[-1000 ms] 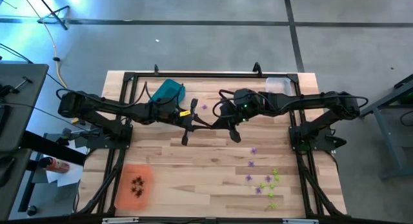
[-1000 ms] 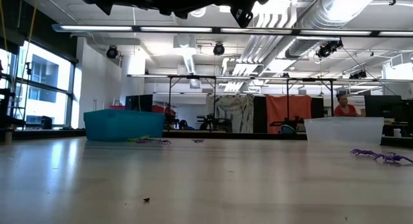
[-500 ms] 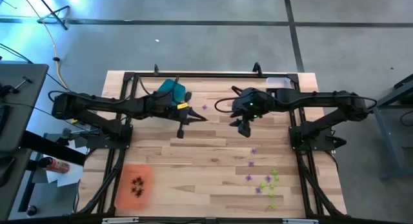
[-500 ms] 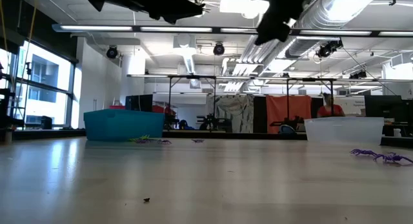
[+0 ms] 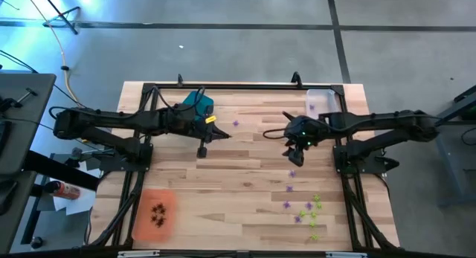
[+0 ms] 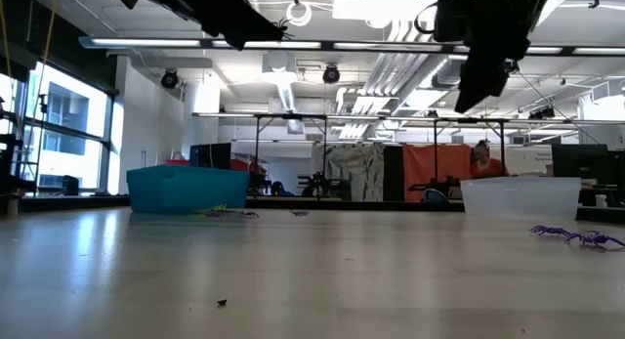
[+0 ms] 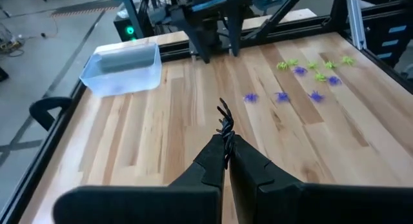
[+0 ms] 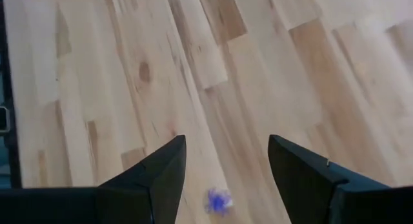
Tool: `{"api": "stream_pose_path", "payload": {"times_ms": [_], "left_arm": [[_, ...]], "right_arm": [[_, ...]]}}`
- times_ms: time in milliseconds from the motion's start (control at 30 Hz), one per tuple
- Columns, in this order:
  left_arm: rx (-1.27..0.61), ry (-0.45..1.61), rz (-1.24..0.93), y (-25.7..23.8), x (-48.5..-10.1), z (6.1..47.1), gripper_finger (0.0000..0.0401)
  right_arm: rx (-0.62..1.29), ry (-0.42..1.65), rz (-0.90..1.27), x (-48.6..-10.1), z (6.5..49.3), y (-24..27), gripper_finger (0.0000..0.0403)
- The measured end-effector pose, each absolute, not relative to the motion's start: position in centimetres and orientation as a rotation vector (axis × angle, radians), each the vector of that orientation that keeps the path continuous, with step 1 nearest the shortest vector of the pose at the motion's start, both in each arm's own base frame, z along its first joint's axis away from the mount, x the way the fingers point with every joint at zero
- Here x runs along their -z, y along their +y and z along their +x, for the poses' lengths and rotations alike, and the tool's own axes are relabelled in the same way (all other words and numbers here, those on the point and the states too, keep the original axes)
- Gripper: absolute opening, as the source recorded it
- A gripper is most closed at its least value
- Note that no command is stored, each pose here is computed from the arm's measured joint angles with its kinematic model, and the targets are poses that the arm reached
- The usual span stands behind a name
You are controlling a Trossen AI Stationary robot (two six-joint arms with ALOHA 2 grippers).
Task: Sort Halloween decoration
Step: Put the black spider toy into the orange bin
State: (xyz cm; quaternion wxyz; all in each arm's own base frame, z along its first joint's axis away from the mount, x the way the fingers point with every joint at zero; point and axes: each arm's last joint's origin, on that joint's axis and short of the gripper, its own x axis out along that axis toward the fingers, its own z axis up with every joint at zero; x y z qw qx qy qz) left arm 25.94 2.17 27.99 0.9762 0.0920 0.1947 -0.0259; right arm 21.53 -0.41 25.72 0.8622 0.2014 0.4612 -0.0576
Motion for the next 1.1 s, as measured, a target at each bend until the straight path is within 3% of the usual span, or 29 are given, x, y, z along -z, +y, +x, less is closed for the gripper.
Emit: {"api": "stream_pose_path", "payload": {"times_ms": [500, 867, 1100], "left_arm": [[0.052, 0.393, 0.17, 2.1, -28.0, 25.9, 0.0], [0.158, 0.422, 0.101, 1.6, -28.0, 25.1, 0.0], [0.286, 0.645, -0.055, -1.5, -27.7, 21.8, 0.0]], "right_arm": [[0.11, 0.855, 0.457, -24.6, 20.8, 0.0, 0.0216], [0.074, 0.847, 0.228, -24.6, 20.8, -0.2, 0.0216], [0.218, 0.819, 0.139, -24.7, 20.9, -0.7, 0.0216]]}}
